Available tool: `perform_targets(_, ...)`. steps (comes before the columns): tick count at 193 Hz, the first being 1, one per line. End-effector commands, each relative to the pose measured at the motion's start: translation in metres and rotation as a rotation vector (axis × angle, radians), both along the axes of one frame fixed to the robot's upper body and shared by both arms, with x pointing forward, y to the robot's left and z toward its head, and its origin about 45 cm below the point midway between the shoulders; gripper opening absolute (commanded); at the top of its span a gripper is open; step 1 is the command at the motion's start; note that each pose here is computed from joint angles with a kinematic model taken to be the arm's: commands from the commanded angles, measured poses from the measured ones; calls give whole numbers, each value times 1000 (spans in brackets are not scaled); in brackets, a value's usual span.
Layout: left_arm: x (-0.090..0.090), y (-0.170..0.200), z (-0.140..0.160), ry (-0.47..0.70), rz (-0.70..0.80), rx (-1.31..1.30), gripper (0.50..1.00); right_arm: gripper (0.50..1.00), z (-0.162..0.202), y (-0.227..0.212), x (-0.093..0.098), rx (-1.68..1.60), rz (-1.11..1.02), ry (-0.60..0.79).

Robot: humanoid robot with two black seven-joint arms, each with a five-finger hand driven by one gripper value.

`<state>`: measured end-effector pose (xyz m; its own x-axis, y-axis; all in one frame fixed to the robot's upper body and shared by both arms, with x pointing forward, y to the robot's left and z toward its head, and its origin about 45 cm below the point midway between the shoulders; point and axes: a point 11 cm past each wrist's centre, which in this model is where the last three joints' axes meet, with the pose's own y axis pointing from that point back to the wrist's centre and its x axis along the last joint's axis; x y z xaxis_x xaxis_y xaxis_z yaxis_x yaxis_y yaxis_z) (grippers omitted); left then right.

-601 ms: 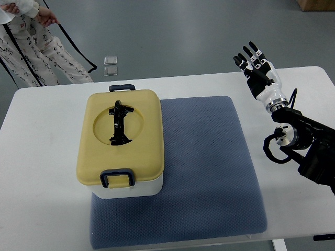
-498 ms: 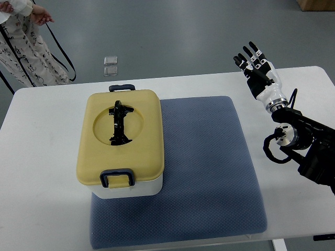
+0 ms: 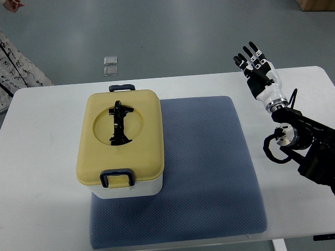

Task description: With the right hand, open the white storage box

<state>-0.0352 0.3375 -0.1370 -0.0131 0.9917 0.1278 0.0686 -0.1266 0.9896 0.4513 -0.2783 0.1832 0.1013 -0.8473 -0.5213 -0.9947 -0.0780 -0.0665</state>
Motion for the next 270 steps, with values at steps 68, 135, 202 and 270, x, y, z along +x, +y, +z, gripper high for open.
perform_targets(68,1,0,0,-2,0,0,1000,930,-1,-2,0,-10,-12,5)
perform_targets(135,0,0,0,0,0,0,1000,930,4,-4,2,-23,-9,-2)
perform_targets(202,0,-1,0,0,0,-2,1000,930,42,3,20,-126,56,-81)
perform_targets(270,1,-1,0,-2,0,-2,1000,930,159,62,46,-827,458,-366)
